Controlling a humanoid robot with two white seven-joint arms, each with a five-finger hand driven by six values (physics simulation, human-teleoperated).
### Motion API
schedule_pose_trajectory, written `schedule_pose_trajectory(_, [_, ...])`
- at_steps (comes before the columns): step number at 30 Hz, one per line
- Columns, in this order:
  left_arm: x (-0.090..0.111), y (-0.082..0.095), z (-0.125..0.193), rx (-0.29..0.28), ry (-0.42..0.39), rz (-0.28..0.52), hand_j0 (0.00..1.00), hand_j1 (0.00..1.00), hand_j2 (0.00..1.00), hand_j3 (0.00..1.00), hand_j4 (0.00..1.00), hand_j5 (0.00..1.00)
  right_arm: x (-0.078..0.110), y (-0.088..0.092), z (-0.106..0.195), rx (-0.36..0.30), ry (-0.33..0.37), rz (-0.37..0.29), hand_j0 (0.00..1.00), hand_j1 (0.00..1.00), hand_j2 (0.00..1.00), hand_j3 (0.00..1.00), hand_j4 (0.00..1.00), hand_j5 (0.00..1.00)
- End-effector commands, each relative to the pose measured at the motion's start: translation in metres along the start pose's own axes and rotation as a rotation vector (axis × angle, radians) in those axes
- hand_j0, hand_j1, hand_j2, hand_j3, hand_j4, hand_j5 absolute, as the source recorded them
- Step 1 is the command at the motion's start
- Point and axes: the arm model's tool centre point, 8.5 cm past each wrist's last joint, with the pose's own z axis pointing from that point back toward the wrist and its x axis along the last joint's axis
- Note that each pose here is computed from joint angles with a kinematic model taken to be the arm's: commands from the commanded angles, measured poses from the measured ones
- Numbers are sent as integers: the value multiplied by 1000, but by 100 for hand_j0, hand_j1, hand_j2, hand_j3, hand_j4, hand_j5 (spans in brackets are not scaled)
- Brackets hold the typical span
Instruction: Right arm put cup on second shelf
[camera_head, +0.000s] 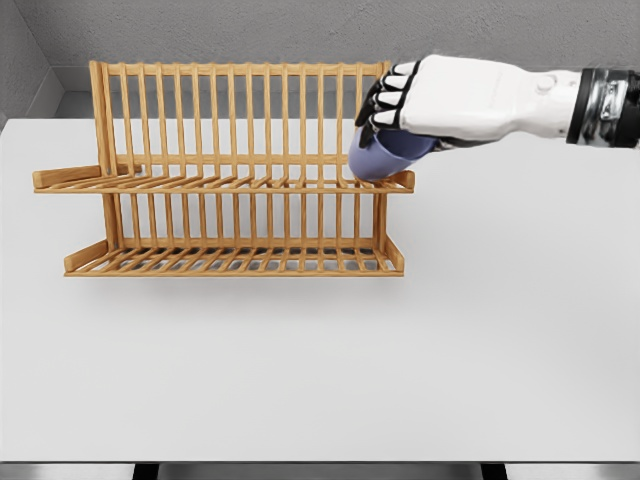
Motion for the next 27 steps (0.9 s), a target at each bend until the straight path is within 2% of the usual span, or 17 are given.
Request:
schedule_pose_trajectory(1, [0, 0, 0, 0, 0, 0, 100, 100, 100, 100, 100, 100, 1, 9, -6, 29, 4, -31, 57, 57, 57, 57, 57, 57])
schedule_pose_trajectory(7, [0, 0, 0, 0, 0, 0, 100, 100, 100, 100, 100, 100, 3, 21, -15, 63, 9, -63, 57, 57, 57, 57, 57, 57])
schedule_pose_trajectory(14, [0, 0, 0, 0, 0, 0, 100, 100, 100, 100, 100, 100, 5, 23, -17, 70, 2, -65, 59, 59, 59, 59, 59, 59])
schedule_pose_trajectory(15, [0, 0, 0, 0, 0, 0, 100, 100, 100, 100, 100, 100, 5, 23, -17, 70, 2, -65, 70, 70, 70, 70, 70, 70])
schedule_pose_trajectory(16, [0, 0, 0, 0, 0, 0, 100, 100, 100, 100, 100, 100, 4, 22, -17, 70, 17, -74, 94, 94, 94, 94, 94, 94])
schedule_pose_trajectory(17, [0, 0, 0, 0, 0, 0, 100, 100, 100, 100, 100, 100, 2, 22, -17, 70, 36, -86, 99, 99, 99, 99, 99, 99])
schedule_pose_trajectory(20, [0, 0, 0, 0, 0, 0, 100, 100, 100, 100, 100, 100, 1, 21, -16, 69, 40, -85, 100, 100, 100, 100, 100, 100])
schedule_pose_trajectory(22, [0, 0, 0, 0, 0, 0, 100, 100, 100, 100, 100, 100, -6, 3, -11, 42, 61, -56, 100, 100, 100, 100, 100, 100])
schedule_pose_trajectory(25, [0, 0, 0, 0, 0, 0, 100, 100, 100, 100, 100, 100, -29, -41, 31, -96, 177, -5, 100, 100, 100, 100, 100, 100])
schedule_pose_trajectory(26, [0, 0, 0, 0, 0, 0, 100, 100, 100, 100, 100, 100, -34, -41, 44, -107, 205, -6, 100, 100, 100, 100, 100, 100])
schedule_pose_trajectory(27, [0, 0, 0, 0, 0, 0, 100, 100, 100, 100, 100, 100, -46, -23, 73, -106, 283, -56, 100, 100, 100, 100, 100, 100])
